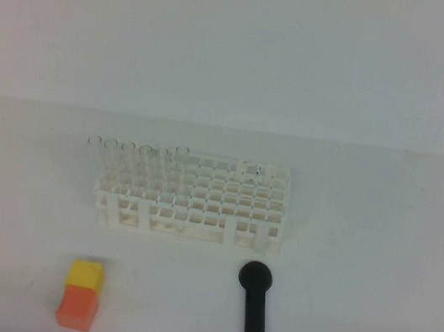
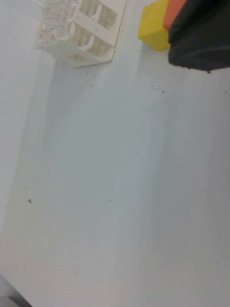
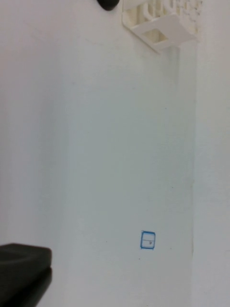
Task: Place the test tubes
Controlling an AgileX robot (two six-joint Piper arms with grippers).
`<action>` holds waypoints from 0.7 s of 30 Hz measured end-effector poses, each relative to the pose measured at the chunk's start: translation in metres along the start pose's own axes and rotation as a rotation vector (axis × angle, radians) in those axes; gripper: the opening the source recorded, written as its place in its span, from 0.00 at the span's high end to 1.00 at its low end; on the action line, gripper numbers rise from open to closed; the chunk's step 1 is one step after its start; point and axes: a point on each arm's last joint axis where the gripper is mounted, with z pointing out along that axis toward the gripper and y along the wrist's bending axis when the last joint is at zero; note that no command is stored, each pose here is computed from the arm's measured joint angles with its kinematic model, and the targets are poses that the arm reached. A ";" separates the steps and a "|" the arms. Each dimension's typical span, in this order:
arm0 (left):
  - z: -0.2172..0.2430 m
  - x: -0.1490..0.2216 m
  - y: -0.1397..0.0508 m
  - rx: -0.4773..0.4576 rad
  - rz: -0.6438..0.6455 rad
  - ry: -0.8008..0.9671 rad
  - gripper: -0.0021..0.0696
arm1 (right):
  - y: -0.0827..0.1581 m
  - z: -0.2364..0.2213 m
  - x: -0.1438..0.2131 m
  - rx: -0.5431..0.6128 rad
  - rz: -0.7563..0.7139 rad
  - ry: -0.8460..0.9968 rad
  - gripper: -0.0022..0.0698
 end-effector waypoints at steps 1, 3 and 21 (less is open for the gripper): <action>0.000 0.000 0.000 0.000 0.000 0.000 0.97 | 0.000 0.000 0.000 0.001 -0.005 0.000 0.97; 0.000 0.000 0.000 0.000 0.000 0.000 0.97 | 0.000 0.000 0.000 0.001 -0.007 0.000 0.97; 0.000 0.000 0.000 0.000 0.000 0.000 0.97 | 0.000 0.000 0.000 0.003 -0.039 0.001 0.97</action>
